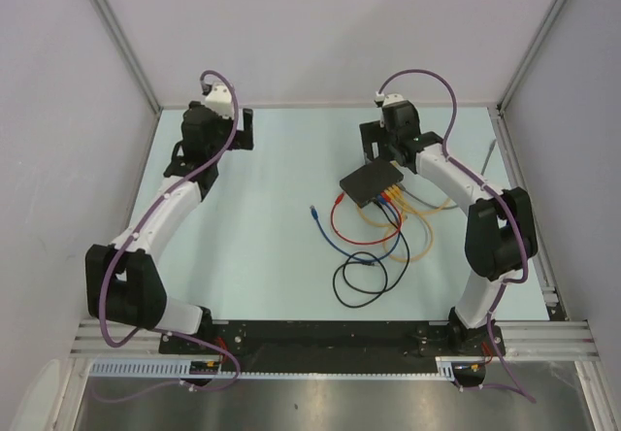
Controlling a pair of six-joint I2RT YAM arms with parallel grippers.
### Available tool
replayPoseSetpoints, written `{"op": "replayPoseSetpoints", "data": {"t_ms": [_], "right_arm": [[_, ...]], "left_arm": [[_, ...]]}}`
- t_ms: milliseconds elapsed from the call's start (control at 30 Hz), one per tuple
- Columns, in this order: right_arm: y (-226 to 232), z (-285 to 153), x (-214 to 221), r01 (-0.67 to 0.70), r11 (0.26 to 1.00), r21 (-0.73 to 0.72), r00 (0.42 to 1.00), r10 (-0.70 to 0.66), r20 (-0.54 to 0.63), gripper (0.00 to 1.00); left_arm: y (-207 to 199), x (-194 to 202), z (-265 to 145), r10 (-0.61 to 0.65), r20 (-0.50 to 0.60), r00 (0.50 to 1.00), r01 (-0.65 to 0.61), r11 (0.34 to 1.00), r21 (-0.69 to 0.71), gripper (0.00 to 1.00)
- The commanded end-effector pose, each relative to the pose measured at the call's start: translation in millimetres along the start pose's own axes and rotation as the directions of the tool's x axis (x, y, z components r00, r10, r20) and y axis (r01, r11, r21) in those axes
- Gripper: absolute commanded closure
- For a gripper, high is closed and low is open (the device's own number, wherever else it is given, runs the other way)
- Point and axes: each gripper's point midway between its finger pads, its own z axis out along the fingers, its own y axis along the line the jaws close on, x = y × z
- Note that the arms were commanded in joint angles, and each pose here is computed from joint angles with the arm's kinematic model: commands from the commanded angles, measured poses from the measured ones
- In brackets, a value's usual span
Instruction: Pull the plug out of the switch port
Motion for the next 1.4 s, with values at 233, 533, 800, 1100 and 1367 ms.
{"op": "replayPoseSetpoints", "data": {"t_ms": [233, 533, 800, 1100, 1367], "right_arm": [[-29.9, -24.4, -7.9, 0.017, 0.992, -0.122, 0.999, -0.022, -0.043, 0.1], [-18.5, -29.7, 61.7, 0.108, 0.942, -0.318, 0.948, -0.193, -0.251, 0.21], [-24.9, -19.2, 66.3, 0.007, 0.957, -0.291, 0.961, -0.087, -0.262, 0.27], [-41.5, 30.4, 83.6, -0.105, 0.962, -0.25, 0.944, 0.018, -0.33, 0.25], [-7.4, 57.0, 58.2, -0.265, 0.845, -0.465, 0.931, 0.098, -0.352, 0.18]], "left_arm": [[-84.5, 26.2, -12.2, 0.172, -0.148, 0.974, -0.085, 0.882, 0.463, 0.0], [-113.2, 62.9, -13.0, 0.218, -0.285, 0.933, 0.006, 0.785, 0.62, 0.03], [-129.5, 105.1, 4.9, 0.237, -0.437, 0.868, 0.133, 0.737, 0.663, 0.06], [-136.5, 96.8, 24.7, 0.2, -0.466, 0.862, 0.184, 0.734, 0.654, 0.06], [-141.8, 96.9, 16.6, 0.152, -0.497, 0.854, 0.251, 0.717, 0.651, 0.05]]}}
